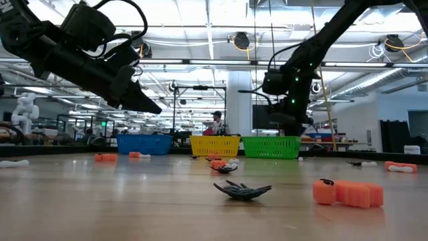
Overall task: Sort Halloween decoration
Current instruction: Put the white bone toy into the green bin
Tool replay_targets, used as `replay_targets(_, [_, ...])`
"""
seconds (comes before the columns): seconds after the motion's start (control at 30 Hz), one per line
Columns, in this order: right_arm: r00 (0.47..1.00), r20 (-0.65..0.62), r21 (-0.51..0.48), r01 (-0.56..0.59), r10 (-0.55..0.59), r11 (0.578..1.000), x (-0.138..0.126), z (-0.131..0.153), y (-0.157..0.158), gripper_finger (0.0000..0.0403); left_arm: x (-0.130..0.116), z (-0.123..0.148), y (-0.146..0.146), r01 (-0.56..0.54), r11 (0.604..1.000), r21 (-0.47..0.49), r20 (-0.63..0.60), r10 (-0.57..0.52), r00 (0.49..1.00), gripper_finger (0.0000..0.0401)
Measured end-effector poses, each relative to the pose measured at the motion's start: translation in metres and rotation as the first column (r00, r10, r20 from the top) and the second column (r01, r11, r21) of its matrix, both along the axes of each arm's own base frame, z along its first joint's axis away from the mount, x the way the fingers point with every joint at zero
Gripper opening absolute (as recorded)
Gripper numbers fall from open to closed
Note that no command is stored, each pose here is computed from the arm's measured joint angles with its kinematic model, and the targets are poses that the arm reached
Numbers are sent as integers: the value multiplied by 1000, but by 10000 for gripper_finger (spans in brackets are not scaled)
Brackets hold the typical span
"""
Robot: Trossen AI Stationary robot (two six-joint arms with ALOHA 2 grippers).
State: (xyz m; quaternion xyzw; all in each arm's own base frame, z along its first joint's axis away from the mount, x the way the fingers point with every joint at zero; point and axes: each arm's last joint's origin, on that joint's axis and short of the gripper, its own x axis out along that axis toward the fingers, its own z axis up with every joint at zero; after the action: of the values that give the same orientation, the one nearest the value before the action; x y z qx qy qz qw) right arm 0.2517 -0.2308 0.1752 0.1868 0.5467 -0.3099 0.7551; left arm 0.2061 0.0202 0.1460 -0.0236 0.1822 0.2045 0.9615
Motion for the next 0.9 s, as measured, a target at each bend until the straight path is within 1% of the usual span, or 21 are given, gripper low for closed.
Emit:
replay_targets(0.17, [999, -44, -57, 7, -9, 998, -11, 3, -12, 0, 0, 0, 0, -3, 1000, -8, 3, 3, 1000, 0])
replay_targets(0.4, [999, -40, -101, -18, 14, 995, -23, 5, -28, 0, 0, 0, 0, -3, 1000, -8, 6, 3, 1000, 0])
replay_targets(0.57, [999, -48, -102, -11, 6, 995, -31, 4, -34, 0, 0, 0, 0, -4, 1000, -11, 6, 4, 1000, 0])
replay_targets(0.73, [998, -60, -84, -19, 14, 996, -30, 4, -31, 2, 0, 0, 0, -4, 1000, -10, 6, 4, 1000, 0])
replay_targets(0.8, [997, -69, -72, -30, 25, 997, -28, 3, -28, 11, 0, 0, 0, -4, 1000, -10, 6, 4, 1000, 0])
replay_targets(0.9, [996, -76, -58, -42, 38, 997, -24, 3, -22, 37, 0, 0, 0, -4, 1000, -10, 6, 4, 1000, 0])
